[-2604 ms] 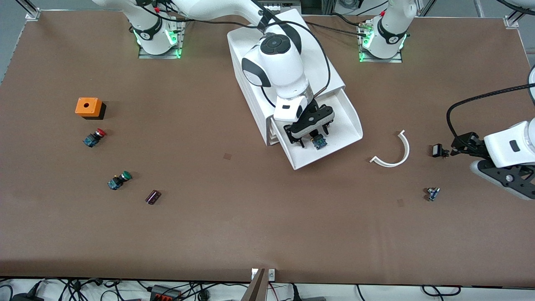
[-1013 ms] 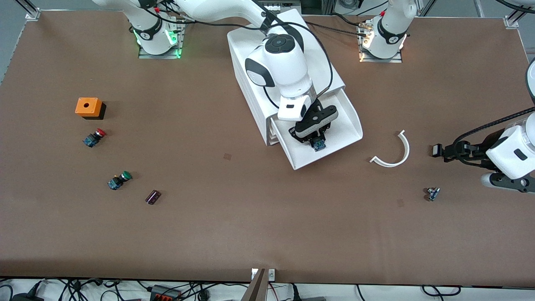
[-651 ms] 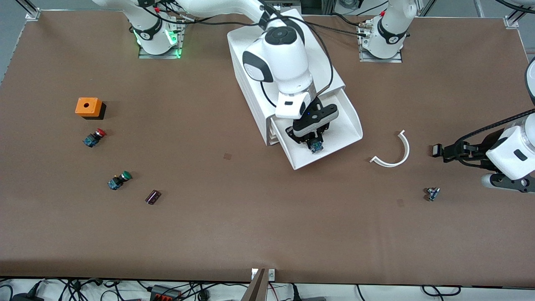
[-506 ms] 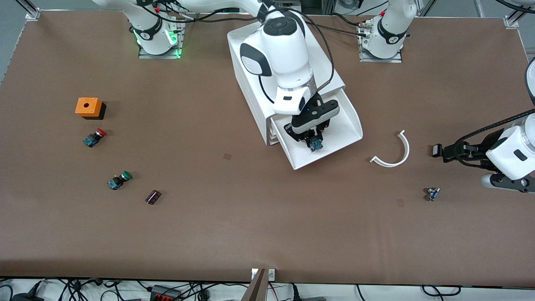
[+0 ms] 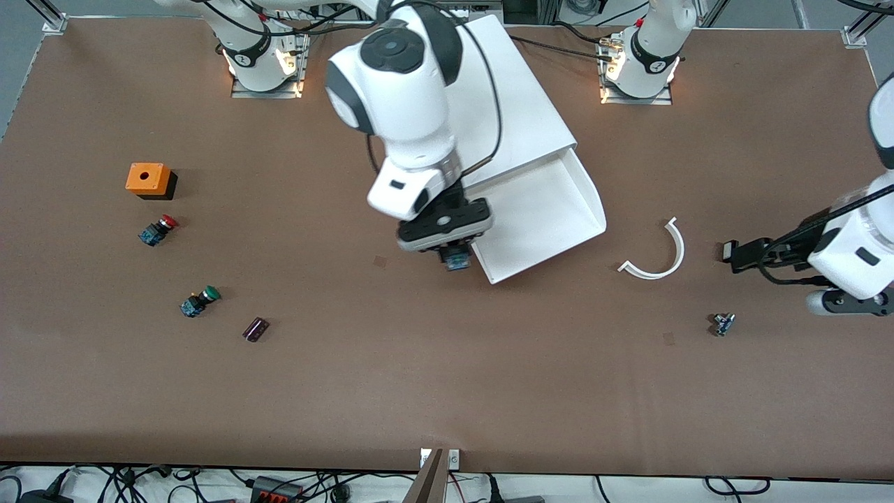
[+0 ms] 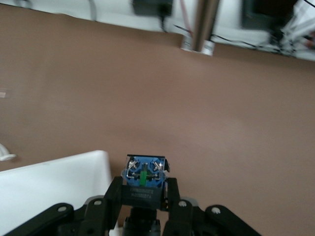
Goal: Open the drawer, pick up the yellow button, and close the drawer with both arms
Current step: 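Lift the button out with the right gripper while the left gripper approaches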
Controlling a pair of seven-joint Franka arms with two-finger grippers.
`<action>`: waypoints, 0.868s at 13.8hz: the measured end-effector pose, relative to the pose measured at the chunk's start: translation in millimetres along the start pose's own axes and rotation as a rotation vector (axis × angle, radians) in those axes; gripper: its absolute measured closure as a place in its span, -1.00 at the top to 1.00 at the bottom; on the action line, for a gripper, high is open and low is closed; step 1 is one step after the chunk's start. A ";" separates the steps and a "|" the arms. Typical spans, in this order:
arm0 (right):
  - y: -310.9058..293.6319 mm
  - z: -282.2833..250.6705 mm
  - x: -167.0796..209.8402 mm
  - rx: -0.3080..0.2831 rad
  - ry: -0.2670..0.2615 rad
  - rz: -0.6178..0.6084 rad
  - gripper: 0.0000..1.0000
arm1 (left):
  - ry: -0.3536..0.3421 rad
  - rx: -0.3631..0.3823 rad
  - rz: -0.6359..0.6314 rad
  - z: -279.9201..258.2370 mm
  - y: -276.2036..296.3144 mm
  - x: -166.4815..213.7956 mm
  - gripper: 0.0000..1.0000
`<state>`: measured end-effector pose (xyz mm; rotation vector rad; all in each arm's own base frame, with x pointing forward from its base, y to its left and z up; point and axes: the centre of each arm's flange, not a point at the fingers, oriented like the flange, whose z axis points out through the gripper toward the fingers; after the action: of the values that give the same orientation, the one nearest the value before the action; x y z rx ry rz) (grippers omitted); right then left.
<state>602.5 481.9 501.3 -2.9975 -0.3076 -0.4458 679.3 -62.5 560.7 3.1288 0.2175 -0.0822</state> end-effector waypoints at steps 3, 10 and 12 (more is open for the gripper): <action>66.1 25.2 8.5 -0.082 -0.135 0.084 -0.18 | -0.040 -0.028 -0.137 45.7 47.2 -2.7 1.00; 202.8 116.5 -10.8 -0.150 -0.312 0.119 -0.18 | 0.038 -0.129 -0.185 163.1 116.2 -9.0 1.00; 248.8 138.1 -27.5 -0.138 -0.310 0.085 -0.18 | 0.036 -0.141 -0.185 186.3 130.1 -19.7 1.00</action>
<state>667.8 251.3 345.6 -3.1961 -0.1758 0.0092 668.1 -195.6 375.8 2.9640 0.4897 -0.0101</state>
